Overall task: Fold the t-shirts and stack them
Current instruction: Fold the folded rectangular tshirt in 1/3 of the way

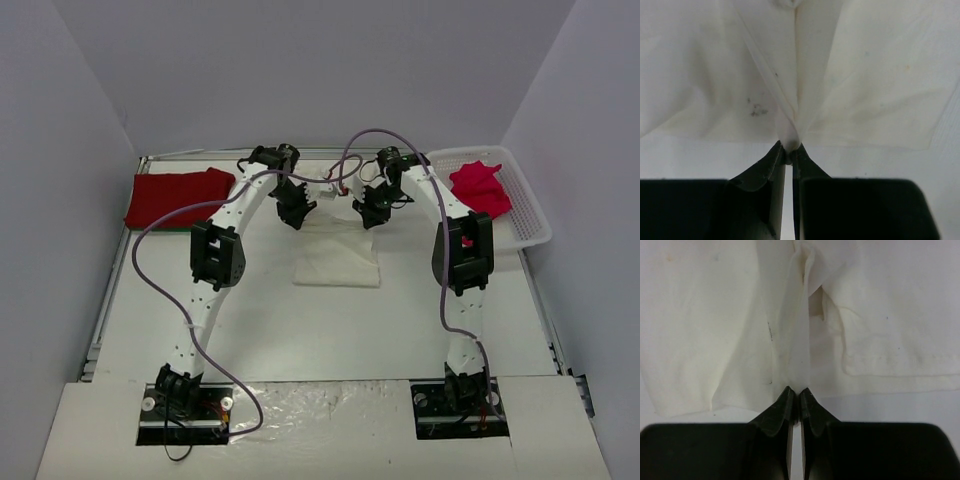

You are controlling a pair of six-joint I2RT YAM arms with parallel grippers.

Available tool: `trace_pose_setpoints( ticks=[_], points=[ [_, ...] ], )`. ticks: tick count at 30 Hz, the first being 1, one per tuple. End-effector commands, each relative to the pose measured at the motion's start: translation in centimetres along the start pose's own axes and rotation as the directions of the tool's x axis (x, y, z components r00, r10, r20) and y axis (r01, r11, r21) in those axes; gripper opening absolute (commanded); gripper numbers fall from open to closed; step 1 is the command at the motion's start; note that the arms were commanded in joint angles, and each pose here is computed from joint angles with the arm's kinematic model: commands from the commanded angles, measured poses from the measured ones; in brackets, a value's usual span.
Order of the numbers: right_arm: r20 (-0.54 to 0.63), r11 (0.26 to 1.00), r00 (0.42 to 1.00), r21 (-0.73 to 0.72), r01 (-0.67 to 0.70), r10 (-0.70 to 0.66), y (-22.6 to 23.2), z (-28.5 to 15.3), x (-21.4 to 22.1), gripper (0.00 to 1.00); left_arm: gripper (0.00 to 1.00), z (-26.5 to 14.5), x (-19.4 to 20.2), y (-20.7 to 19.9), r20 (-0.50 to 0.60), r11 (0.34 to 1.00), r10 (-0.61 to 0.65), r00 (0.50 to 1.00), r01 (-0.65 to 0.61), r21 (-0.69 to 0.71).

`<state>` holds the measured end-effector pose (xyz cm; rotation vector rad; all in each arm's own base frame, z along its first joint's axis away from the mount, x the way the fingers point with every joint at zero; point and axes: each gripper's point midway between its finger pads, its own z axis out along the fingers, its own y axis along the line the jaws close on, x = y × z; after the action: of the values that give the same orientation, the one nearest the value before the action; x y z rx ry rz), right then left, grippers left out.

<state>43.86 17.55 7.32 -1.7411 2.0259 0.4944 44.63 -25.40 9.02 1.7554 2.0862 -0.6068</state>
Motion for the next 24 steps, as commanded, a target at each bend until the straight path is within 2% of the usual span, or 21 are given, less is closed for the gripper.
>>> trace_pose_setpoints(
  ticks=[1,7,8,9,10,11,13,14,18,24],
  points=[
    [-0.046,0.997,0.996,0.015,-0.076,0.077,-0.9,-0.6,0.8,0.00,0.02,-4.2,2.7,-5.4,-0.147,0.991,0.008,0.989,0.012,0.131],
    [-0.038,0.995,0.995,0.048,-0.089,0.091,-2.9,0.0,0.4,0.00,0.03,-4.1,3.0,-4.9,-0.135,0.992,-0.027,0.991,0.043,0.122],
    [-0.045,0.994,0.995,0.063,-0.091,0.094,-3.3,0.0,0.5,0.10,0.08,-4.0,3.1,-4.5,-0.142,0.993,-0.033,0.989,0.048,0.106],
    [-0.048,0.992,0.994,0.077,-0.098,0.102,-3.6,0.0,0.5,0.13,0.15,-3.8,3.2,-4.4,-0.142,0.993,-0.035,0.989,0.050,0.106],
    [-0.037,0.989,0.992,0.099,-0.114,0.118,-4.1,-0.1,0.4,0.16,0.15,-3.9,3.2,-4.4,-0.140,0.993,-0.037,0.989,0.052,0.102],
    [-0.028,0.986,0.992,0.121,-0.115,0.120,-4.4,-0.5,0.0,0.27,0.20,-3.8,2.9,-4.1,-0.129,0.995,-0.039,0.991,0.051,0.091],
    [-0.019,0.978,0.991,0.166,-0.128,0.133,-5.1,-0.8,-0.1,0.32,0.42,-4.2,2.3,-3.9,-0.111,0.996,-0.047,0.993,0.055,0.068],
    [-0.011,0.975,0.992,0.187,-0.123,0.127,-5.3,-1.5,-0.5,0.35,0.45,-4.3,2.0,-3.8,-0.100,0.997,-0.045,0.994,0.051,0.059],
    [-0.026,0.965,0.990,0.226,-0.130,0.140,-5.2,-2.6,-0.5,0.37,0.60,-5.6,0.5,-3.5,-0.057,0.999,-0.033,0.998,0.034,0.011],
    [-0.029,0.960,0.986,0.235,-0.154,0.165,-2.7,-4.8,-0.4,0.37,0.65,-7.0,-0.8,-5.6,-0.048,1.000,-0.014,0.999,0.015,0.016]
  ],
)
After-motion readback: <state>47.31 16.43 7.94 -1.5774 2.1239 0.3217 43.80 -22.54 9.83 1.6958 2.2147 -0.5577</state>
